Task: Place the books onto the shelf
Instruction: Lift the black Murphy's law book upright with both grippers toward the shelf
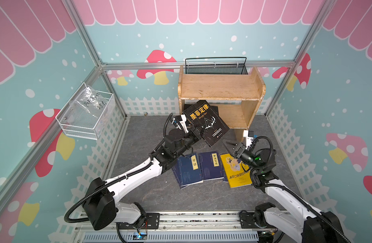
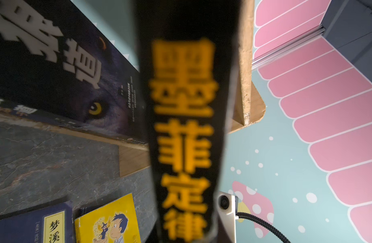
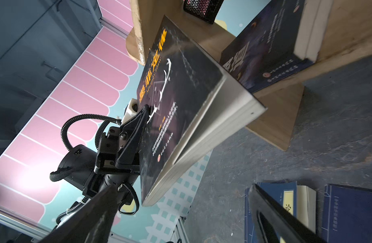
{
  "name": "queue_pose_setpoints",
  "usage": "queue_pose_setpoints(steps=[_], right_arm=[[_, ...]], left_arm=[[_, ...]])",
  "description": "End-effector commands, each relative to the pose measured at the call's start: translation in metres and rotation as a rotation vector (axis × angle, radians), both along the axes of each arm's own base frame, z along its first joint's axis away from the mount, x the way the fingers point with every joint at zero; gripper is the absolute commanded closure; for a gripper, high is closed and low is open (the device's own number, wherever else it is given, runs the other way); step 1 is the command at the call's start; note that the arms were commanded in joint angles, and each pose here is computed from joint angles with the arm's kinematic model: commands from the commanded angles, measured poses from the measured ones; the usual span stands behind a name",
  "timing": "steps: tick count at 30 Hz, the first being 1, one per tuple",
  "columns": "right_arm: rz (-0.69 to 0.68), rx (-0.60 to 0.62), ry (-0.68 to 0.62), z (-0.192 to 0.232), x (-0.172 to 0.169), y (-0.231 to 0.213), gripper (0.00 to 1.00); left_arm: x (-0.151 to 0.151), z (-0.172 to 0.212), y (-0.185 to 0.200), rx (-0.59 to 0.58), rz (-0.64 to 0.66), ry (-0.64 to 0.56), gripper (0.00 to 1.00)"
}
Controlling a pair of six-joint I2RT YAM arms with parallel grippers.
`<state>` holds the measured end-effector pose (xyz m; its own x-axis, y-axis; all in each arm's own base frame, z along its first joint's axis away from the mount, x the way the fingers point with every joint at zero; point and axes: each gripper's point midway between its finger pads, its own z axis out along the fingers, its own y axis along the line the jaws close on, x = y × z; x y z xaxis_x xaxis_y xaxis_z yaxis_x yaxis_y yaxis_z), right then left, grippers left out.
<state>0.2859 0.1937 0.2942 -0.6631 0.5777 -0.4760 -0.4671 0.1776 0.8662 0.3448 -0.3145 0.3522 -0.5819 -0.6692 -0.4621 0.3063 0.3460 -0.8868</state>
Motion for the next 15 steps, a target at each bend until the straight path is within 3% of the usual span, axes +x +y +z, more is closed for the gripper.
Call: queue_pose_setpoints(steps=[1, 11, 15], right_arm=[[0.044, 0.073, -0.079, 0.031, -0.004, 0.012, 0.02], [0.085, 0.122, -0.156, 0.052, 0.010, 0.036, 0.07], [0.115, 0.160, -0.161, 0.056, 0.017, 0.046, 0.25]], left_arm=[[0.002, 0.046, 0.006, -0.106, 0.033, -0.101, 1.00], [0.000, 0.039, 0.001, -0.125, 0.001, -0.080, 1.00], [0.000, 0.035, -0.001, -0.131, -0.010, -0.069, 1.00]])
